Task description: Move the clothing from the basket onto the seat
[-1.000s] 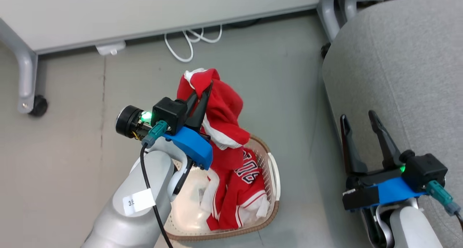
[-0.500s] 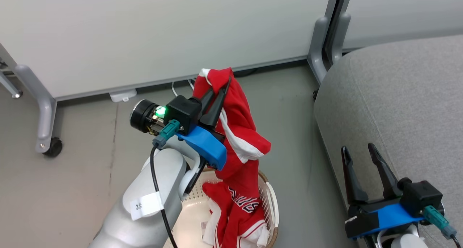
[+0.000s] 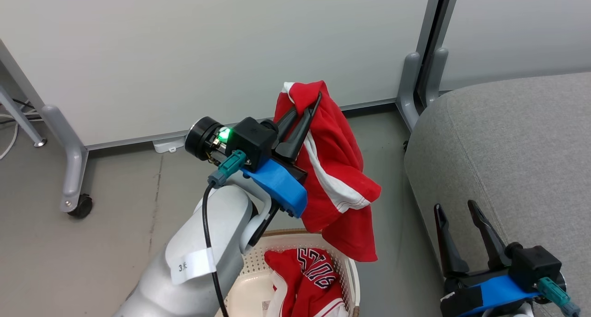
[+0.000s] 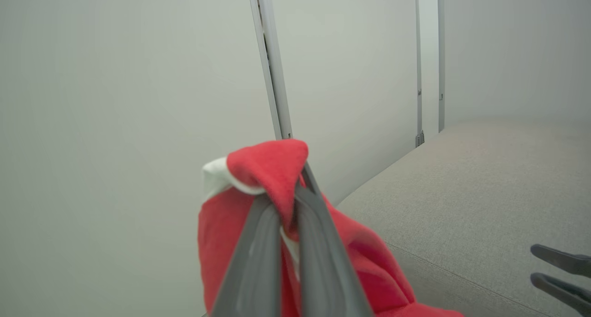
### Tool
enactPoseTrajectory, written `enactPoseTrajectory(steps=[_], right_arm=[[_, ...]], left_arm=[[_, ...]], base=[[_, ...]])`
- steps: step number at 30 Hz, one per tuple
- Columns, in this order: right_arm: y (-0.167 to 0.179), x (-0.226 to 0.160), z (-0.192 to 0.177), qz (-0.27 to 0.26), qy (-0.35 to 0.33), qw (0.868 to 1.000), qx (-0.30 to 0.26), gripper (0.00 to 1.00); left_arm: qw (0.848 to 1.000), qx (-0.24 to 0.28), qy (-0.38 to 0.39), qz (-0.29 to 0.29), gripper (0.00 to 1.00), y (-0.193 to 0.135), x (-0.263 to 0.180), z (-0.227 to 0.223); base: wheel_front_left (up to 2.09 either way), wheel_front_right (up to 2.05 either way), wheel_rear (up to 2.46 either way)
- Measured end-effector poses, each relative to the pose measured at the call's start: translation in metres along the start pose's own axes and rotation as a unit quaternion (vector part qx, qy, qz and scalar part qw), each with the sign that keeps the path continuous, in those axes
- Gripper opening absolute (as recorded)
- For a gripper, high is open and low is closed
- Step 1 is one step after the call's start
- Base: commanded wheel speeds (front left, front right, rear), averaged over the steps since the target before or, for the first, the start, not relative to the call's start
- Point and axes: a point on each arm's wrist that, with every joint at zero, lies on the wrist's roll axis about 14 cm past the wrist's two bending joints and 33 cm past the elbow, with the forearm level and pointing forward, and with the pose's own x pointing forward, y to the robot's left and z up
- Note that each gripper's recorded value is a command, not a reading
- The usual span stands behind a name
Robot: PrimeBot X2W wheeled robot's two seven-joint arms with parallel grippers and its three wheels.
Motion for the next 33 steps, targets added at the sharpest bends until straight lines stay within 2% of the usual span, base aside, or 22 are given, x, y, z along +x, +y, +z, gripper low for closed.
enactPoseTrajectory(steps=[11, 18, 26, 33], right_arm=[[0.015, 0.005, 0.003, 0.024, -0.005, 1.0, -0.005, 1.0], [0.051, 0.022, 0.017, 0.082, -0.027, 0.996, -0.017, 1.0], [0.1, 0.045, 0.033, 0.16, -0.054, 0.985, -0.033, 1.0], [0.124, 0.068, 0.039, 0.201, -0.066, 0.976, -0.049, 1.0]], left_arm=[[1.0, 0.002, -0.003, -0.004, 0.0, 0.0, -0.002, 0.004], [1.0, -0.001, 0.0, -0.002, 0.0, 0.001, -0.002, 0.001], [1.0, -0.004, 0.005, -0.003, 0.0, 0.004, 0.0, -0.005], [1.0, -0.004, 0.006, -0.007, 0.0, 0.005, 0.005, -0.009]], base=[[0.0, 0.0, 0.0], [0.0, 0.0, 0.0], [0.0, 0.0, 0.0], [0.0, 0.0, 0.0]])
